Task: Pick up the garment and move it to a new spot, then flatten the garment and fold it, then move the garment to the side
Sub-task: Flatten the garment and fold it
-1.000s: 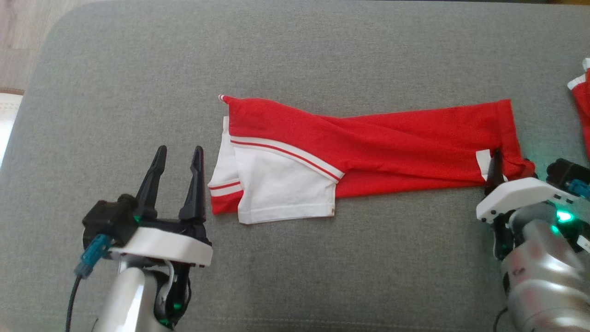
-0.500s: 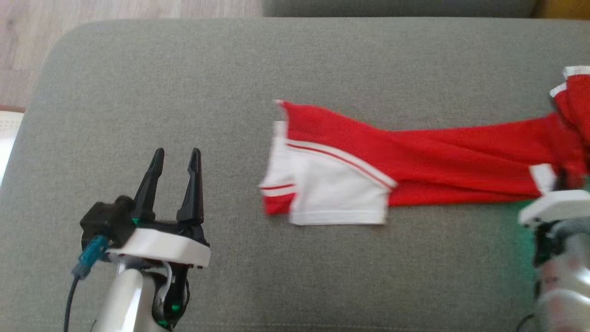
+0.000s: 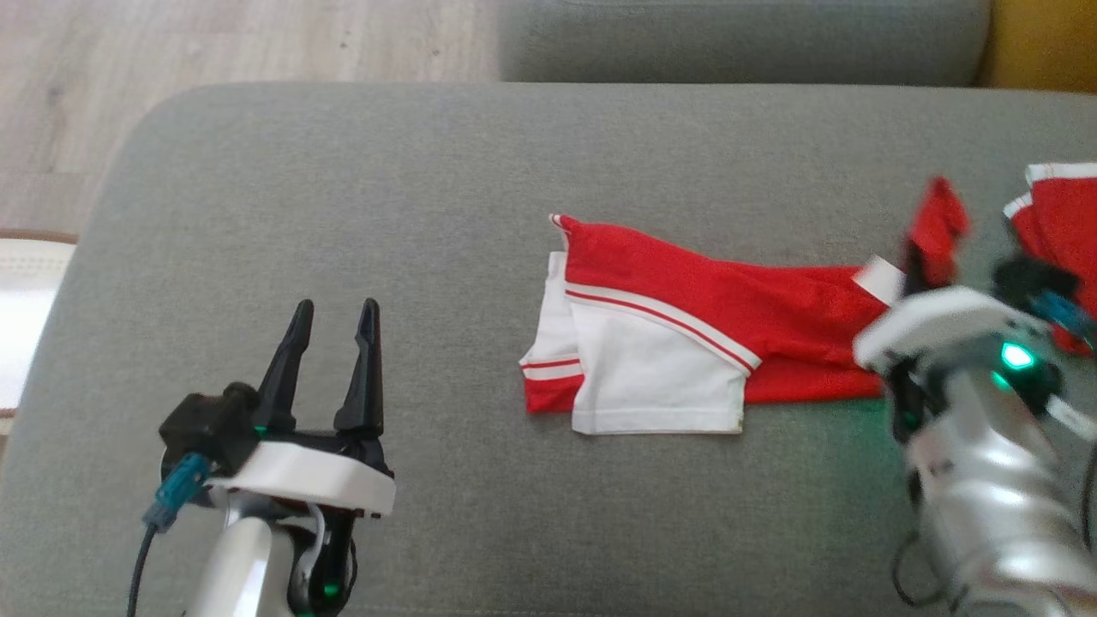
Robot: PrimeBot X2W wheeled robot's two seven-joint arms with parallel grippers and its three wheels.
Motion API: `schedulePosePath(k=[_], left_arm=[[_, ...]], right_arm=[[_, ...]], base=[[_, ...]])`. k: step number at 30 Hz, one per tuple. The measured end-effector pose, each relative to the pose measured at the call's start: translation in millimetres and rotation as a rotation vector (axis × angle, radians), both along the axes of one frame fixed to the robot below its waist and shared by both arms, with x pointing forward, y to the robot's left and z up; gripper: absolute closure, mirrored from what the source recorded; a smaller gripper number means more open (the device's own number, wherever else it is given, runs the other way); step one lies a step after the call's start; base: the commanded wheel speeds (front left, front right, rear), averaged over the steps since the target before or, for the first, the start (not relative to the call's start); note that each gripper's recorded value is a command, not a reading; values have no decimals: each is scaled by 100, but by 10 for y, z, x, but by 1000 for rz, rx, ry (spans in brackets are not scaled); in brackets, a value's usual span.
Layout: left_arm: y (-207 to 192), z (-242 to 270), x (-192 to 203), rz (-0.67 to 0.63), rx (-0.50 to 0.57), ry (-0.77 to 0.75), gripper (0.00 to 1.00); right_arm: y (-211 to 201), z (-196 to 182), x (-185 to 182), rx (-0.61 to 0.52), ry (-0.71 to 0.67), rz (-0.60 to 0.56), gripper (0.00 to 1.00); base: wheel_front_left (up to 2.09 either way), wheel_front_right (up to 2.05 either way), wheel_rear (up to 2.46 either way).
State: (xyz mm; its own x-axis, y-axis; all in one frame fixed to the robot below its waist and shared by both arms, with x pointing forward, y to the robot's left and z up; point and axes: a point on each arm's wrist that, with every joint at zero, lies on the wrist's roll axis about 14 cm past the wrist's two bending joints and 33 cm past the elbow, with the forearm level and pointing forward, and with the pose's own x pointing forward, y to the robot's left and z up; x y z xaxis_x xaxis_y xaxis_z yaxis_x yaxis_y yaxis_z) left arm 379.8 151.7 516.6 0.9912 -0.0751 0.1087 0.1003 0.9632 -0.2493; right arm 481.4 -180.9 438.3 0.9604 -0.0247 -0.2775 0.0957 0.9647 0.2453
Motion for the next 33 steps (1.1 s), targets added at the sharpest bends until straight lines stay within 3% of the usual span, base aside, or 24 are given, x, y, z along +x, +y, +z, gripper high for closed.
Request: schedulePosePath(k=[7,14,28,30,33], left_arm=[[141,64,-115,41,3,-18,0],[274,-2,-259,86,5,4,0],[430,-59,-336,141,-9,25,0],[430,-66,-331,142,-8,28,0],[415,-70,-320,138,-9,29,0]], right_arm=[[1233,617,198,199,-129,318,100],[2142,86,-519,294,46,598,100],[2412,-215,-695,255,129,690,100],[2422,-273,-748,239,146,707,0],[2496,-276,-837,244,154,745,0]], base=[[0,0,0],[0,0,0],[0,0,0],[0,0,0],[0,0,0]])
